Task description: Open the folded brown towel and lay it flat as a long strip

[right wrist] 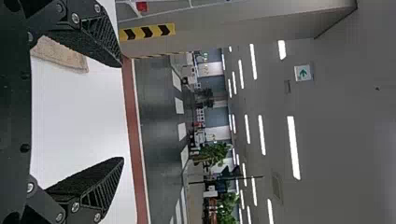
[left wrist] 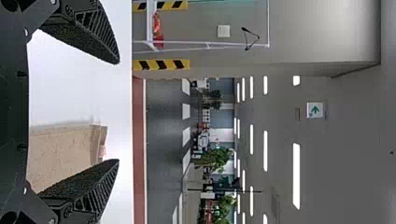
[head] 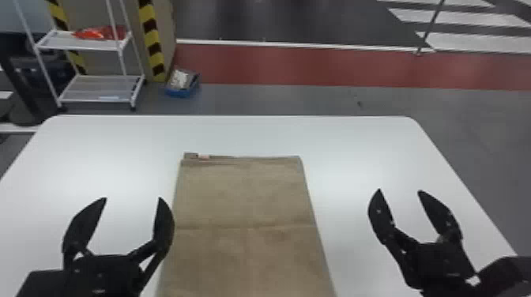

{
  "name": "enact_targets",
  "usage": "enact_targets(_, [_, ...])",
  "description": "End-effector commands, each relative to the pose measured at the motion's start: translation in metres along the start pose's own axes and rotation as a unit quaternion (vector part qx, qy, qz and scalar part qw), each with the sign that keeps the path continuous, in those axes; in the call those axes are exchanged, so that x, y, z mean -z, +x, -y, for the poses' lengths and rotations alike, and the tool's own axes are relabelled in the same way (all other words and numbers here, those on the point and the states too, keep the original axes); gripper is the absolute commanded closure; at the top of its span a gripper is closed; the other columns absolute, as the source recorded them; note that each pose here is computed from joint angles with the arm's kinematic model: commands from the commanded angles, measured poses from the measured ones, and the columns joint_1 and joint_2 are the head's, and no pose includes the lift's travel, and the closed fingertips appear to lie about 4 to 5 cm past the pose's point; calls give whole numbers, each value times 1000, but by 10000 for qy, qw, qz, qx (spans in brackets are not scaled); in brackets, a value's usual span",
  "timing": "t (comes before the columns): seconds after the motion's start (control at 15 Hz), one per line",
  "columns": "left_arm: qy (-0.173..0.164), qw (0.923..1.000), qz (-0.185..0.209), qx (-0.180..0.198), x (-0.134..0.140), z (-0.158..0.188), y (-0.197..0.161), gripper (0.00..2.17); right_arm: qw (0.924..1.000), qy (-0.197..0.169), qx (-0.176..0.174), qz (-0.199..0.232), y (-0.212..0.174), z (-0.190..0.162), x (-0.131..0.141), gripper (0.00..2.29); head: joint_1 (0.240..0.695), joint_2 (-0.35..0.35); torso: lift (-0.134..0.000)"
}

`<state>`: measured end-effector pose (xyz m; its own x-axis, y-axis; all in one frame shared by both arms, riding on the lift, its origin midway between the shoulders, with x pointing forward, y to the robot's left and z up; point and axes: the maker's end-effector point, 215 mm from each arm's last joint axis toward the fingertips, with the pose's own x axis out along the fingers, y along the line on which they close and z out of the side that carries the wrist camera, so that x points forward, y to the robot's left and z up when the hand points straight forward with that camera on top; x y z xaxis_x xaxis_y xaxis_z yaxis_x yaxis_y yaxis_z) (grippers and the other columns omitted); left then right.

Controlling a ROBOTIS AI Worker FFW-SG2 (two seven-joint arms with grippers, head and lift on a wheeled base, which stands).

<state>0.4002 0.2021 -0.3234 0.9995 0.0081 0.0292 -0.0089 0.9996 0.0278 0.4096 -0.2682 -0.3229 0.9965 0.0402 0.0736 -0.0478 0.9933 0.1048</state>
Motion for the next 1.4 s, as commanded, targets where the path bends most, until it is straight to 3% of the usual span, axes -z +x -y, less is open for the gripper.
enact_targets(0.0, [-6, 10000, 28, 21, -1, 1, 7, 137, 10000, -59, 49, 12, 2, 5, -2, 188, 695, -92, -123])
enact_targets(0.33, [-36, 10000, 66, 38, 0, 3, 25, 140, 9998, -153, 72, -143, 19, 11, 11, 188, 695, -101, -123])
enact_targets(0.6, [46, 9996, -264, 29, 24, 2, 38, 144, 9996, -160, 86, -238, 32, 16, 22, 188, 695, -103, -123])
enact_targets(1.33, [32, 9997, -240, 91, 23, 14, 61, 137, 9995, -244, 64, -213, 55, 28, 24, 188, 695, -118, -123])
